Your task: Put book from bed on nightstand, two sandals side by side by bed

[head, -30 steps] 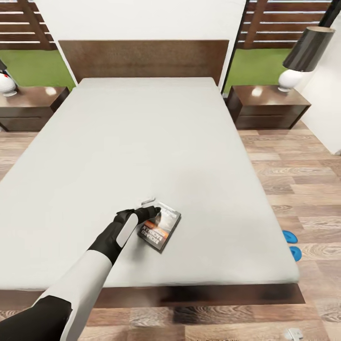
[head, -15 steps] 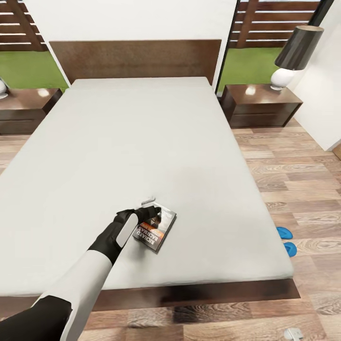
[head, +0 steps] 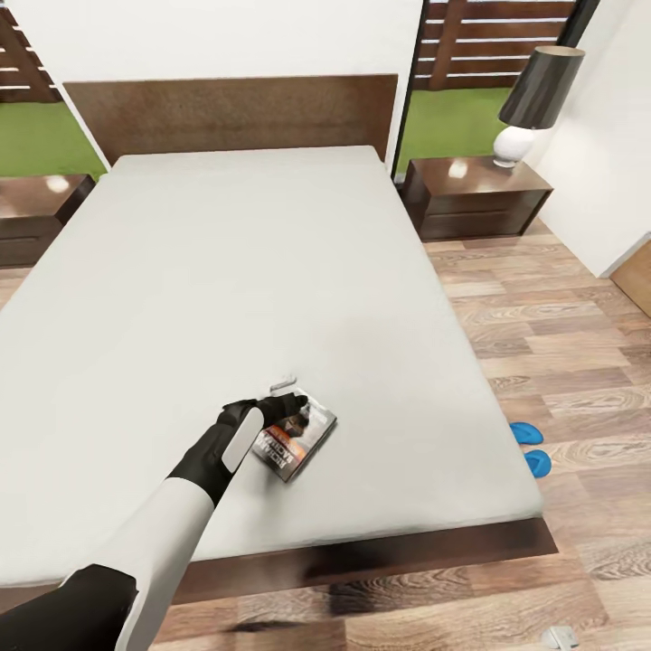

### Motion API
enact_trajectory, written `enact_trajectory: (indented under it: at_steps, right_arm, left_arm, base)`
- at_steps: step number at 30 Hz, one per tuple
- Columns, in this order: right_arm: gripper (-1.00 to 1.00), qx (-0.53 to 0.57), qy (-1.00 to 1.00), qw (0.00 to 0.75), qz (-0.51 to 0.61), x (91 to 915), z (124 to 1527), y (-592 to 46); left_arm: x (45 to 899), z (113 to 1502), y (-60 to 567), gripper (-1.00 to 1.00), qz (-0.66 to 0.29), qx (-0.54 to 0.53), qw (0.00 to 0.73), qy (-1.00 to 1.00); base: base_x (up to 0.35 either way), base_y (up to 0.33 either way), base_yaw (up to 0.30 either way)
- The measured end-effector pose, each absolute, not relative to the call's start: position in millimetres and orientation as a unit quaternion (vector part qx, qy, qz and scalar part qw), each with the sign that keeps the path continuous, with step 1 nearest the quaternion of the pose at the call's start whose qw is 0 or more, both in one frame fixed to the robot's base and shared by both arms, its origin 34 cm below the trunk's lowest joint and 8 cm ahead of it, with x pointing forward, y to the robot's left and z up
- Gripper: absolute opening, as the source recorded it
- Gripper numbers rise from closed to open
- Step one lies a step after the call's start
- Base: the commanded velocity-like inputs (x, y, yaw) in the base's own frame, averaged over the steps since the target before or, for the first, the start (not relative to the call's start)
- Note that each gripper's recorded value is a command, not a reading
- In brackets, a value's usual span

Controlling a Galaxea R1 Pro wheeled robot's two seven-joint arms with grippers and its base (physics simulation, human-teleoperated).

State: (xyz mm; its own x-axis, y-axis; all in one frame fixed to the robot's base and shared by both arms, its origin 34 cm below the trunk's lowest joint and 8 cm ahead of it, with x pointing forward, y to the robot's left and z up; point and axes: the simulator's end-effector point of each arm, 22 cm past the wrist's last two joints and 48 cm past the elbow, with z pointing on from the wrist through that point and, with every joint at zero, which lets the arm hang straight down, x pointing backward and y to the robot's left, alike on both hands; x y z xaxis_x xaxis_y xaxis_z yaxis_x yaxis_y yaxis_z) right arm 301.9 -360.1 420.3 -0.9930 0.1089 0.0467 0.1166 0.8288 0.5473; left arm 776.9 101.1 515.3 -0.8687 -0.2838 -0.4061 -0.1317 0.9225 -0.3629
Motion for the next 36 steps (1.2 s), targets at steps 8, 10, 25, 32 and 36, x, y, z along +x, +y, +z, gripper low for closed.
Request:
enact_trajectory:
  at_steps: [8, 10, 25, 32, 36]
  right_arm:
    - [1.00, -0.059, -0.956, 0.007, -0.286, 301.9, 420.4, -360.2]
    - [1.00, -0.059, -0.956, 0.006, -0.287, 302.2, 420.4, -360.2]
    - [1.00, -0.059, -0.956, 0.007, -0.287, 301.9, 420.4, -360.2]
    - [1.00, -0.059, -0.956, 0.007, -0.287, 301.9, 420.4, -360.1]
    - [1.00, -0.059, -0.956, 0.007, -0.287, 301.9, 420.4, -360.2]
  left_arm:
    - [776.6, 515.2, 100.4, 1.00, -0.166, -0.111, 0.231, 0.952]
    - [776.3, 514.8, 103.0, 1.00, -0.159, -0.106, 0.231, 0.954]
    - [776.9, 515.6, 100.3, 1.00, -0.165, -0.110, 0.232, 0.952]
    - [776.2, 515.4, 99.0, 1.00, -0.169, -0.110, 0.231, 0.952]
    - [776.1, 516.1, 96.5, 1.00, -0.174, -0.104, 0.231, 0.952]
  base:
    - [0.000, 0.000, -0.017]
    - [0.000, 0.000, -0.184]
    - [0.000, 0.000, -0.073]
    - [0.000, 0.000, 0.000]
    - [0.000, 0.000, 0.000]
